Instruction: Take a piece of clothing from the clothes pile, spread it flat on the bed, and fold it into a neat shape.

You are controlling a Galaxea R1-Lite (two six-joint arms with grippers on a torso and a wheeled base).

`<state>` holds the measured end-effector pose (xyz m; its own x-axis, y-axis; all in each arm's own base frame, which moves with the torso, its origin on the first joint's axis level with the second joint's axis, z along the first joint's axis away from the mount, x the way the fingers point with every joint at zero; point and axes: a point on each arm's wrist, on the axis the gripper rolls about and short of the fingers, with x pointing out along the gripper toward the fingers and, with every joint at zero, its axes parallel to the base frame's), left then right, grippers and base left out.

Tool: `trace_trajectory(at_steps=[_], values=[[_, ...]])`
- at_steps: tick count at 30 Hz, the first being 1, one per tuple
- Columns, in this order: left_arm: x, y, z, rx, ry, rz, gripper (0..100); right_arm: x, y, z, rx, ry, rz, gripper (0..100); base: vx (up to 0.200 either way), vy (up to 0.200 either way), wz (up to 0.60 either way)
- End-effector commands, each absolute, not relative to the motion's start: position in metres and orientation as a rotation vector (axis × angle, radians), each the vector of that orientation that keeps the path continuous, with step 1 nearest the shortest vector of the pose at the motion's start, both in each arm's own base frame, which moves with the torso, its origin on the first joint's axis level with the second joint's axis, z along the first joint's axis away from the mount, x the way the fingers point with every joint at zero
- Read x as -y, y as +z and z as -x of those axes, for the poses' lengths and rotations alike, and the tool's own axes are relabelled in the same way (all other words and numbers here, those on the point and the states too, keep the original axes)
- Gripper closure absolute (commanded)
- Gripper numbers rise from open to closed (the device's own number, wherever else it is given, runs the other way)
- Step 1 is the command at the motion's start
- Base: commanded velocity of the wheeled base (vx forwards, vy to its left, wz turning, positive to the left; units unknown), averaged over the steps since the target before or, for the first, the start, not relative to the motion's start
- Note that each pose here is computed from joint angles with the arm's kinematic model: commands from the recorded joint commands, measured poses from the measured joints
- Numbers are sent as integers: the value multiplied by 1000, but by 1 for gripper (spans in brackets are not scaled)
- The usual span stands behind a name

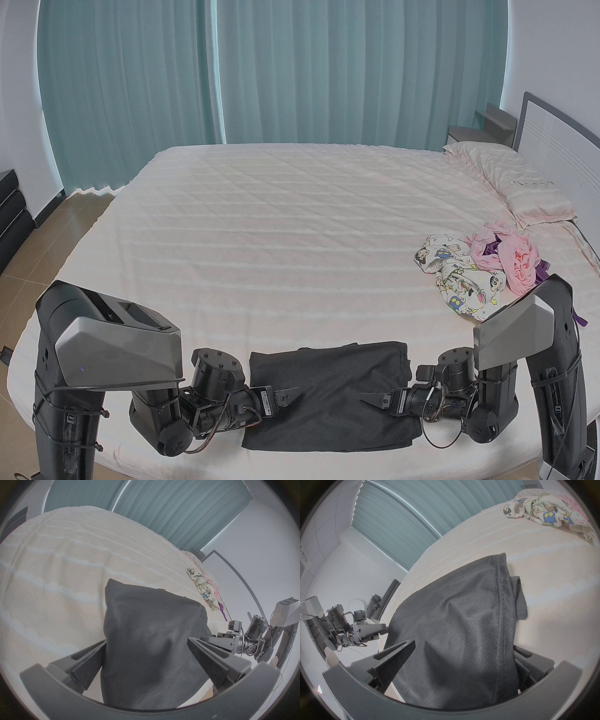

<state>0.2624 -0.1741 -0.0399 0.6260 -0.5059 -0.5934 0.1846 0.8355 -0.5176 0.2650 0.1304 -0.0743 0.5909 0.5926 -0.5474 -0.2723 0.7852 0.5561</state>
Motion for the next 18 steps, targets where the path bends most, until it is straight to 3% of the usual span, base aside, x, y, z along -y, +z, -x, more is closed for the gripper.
trace_trajectory(at_steps=[1, 8, 18], values=[[176, -43, -262, -808, -416, 432, 0, -132, -73, -267, -772, 533, -441, 0, 0, 0, 0], [177, -52, -263, -820, -401, 417, 0, -137, -73, -267, -765, 547, -437, 0, 0, 0, 0], [171, -14, -252, -731, -446, 498, 0, -136, -74, -267, -772, 546, -436, 0, 0, 0, 0]])
